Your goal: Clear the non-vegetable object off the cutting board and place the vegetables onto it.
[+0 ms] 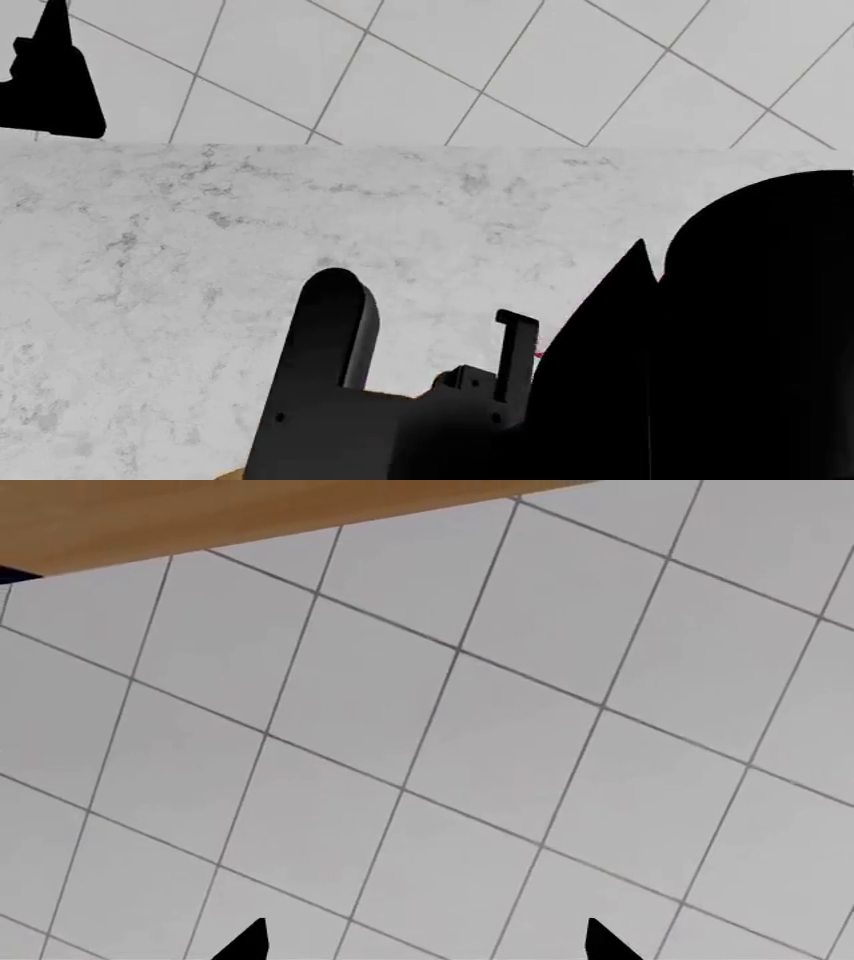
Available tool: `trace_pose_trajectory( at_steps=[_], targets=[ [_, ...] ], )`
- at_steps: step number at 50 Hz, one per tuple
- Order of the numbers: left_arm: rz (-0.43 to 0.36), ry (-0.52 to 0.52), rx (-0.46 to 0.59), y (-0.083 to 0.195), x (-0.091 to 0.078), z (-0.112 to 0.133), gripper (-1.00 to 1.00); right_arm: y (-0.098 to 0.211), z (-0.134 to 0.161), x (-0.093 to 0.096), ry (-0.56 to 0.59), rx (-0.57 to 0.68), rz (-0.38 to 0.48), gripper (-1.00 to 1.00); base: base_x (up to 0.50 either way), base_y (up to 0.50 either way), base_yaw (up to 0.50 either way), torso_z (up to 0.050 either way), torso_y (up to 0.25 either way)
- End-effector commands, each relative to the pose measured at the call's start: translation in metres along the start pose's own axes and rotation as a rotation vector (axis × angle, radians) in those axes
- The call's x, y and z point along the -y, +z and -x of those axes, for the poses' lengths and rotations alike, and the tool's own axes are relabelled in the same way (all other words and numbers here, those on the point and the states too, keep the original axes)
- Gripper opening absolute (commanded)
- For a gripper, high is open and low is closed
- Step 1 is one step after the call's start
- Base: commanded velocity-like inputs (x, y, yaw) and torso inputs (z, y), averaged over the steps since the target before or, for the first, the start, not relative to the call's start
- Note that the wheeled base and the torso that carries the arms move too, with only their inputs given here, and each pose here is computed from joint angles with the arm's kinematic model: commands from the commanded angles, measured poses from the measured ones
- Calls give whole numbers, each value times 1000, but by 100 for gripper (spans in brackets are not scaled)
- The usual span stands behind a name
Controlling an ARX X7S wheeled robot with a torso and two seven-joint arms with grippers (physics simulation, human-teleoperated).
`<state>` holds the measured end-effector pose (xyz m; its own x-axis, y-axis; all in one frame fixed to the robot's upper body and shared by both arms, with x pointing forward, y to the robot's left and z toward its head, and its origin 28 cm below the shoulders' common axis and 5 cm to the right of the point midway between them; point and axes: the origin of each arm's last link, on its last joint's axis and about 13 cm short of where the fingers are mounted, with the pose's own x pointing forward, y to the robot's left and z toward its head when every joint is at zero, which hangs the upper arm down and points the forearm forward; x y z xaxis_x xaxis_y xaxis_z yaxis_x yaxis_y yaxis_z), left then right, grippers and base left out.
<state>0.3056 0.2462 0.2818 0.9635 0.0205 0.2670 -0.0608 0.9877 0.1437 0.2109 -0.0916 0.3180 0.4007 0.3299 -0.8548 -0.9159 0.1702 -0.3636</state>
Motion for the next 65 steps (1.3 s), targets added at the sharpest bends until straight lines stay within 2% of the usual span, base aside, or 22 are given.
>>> trace_pose_trajectory(
  at_steps=[1, 12, 17, 28, 35, 46, 49, 65],
  targets=[
    [22, -30, 9, 2, 1, 1, 100, -3, 20, 6, -94, 38, -48, -100, 0, 0, 0, 0, 0],
    [26, -32, 11, 3, 1, 1, 100, -28, 25, 17, -230, -7, -171, -100, 0, 0, 0, 0, 0],
    [37, -34, 6, 0, 1, 2, 100, -33, 31, 23, -346, -46, -215, -100, 0, 0, 0, 0, 0],
    [35, -33, 2, -1, 1, 0, 100, -47, 46, 29, -437, -82, -300, -100, 0, 0, 0, 0, 0],
    [33, -31, 4, 0, 1, 0, 100, -62, 53, 36, -522, -121, -392, -100, 0, 0, 0, 0, 0],
    [30, -29, 1, -2, 1, 0, 100, -85, 51, 36, -570, -132, -503, -100, 0, 0, 0, 0, 0],
    [31, -24, 3, -2, -1, 0, 100, -97, 49, 36, -589, -145, -562, -100, 0, 0, 0, 0, 0],
    [32, -21, 3, -1, -2, 0, 100, -143, 27, 23, -628, -229, -746, -100, 0, 0, 0, 0, 0]
  ],
)
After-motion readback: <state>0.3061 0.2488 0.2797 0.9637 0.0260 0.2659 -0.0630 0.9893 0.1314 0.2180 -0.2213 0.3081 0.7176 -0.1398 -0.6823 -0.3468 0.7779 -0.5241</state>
